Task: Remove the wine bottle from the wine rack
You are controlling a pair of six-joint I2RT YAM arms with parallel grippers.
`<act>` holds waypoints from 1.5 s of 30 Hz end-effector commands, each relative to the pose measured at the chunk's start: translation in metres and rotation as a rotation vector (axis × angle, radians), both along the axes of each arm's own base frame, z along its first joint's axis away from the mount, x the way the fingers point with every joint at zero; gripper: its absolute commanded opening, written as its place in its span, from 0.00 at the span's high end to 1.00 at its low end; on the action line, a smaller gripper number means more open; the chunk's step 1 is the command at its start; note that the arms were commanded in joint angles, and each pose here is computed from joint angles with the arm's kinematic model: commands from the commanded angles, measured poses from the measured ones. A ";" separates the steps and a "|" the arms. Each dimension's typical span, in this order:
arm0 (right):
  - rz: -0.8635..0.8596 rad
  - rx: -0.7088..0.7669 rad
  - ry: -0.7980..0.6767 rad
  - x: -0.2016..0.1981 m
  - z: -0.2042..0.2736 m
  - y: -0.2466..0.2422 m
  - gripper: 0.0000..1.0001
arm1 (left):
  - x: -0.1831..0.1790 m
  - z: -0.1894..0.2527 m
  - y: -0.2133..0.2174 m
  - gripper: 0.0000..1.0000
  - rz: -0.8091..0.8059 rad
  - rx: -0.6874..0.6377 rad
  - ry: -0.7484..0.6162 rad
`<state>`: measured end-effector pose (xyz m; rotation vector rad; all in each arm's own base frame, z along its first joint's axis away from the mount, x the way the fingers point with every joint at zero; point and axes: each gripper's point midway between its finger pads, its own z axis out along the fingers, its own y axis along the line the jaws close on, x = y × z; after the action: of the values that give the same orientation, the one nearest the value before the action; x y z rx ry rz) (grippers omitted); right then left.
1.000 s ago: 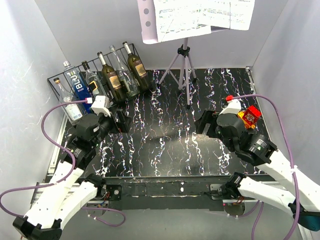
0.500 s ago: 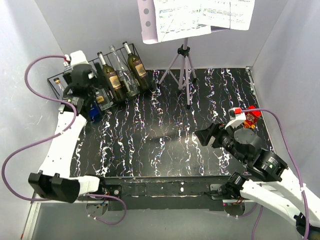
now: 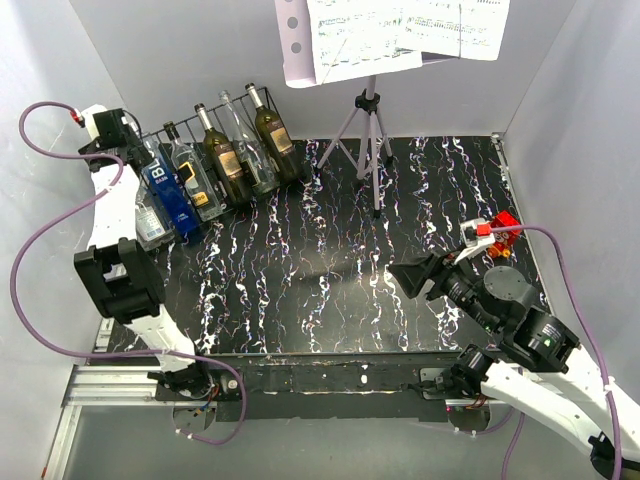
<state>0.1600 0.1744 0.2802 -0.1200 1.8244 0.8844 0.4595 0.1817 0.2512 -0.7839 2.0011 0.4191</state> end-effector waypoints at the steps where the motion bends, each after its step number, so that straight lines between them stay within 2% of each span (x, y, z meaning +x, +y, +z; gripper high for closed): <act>1: 0.064 0.031 -0.167 -0.004 0.030 0.004 0.24 | 0.011 0.028 0.015 0.30 -0.001 0.016 -0.058; 5: 0.004 0.045 -0.224 0.002 0.037 -0.008 0.24 | 0.020 0.011 0.027 0.30 0.024 -0.005 -0.021; 12: 0.013 0.049 -0.312 0.001 0.052 -0.009 0.24 | 0.038 -0.021 0.030 0.34 -0.019 -0.035 0.029; 21: 0.005 0.028 -0.327 0.005 0.045 -0.008 0.23 | 0.033 -0.038 0.055 0.41 0.077 -0.004 0.083; 33: -0.002 0.007 -0.362 0.008 0.049 -0.008 0.22 | 0.048 -0.073 0.059 0.46 0.030 -0.062 0.116; 35: -0.001 0.007 -0.364 0.009 0.050 -0.007 0.22 | 0.049 -0.075 0.059 0.56 0.019 -0.061 0.123; 38: 0.004 0.008 -0.363 0.010 0.049 -0.005 0.23 | 0.048 -0.073 0.060 0.84 0.021 -0.051 0.126; 41: 0.007 0.009 -0.362 0.010 0.049 -0.003 0.22 | 0.044 -0.066 0.061 1.00 0.029 -0.040 0.124; 45: 0.008 0.003 -0.361 0.011 0.049 -0.002 0.22 | 0.031 -0.039 0.059 1.00 0.046 -0.006 0.067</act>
<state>0.1690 0.1708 0.3127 -0.2802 1.5460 0.8007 0.4992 0.2404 0.1532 -0.8186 2.2013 0.4713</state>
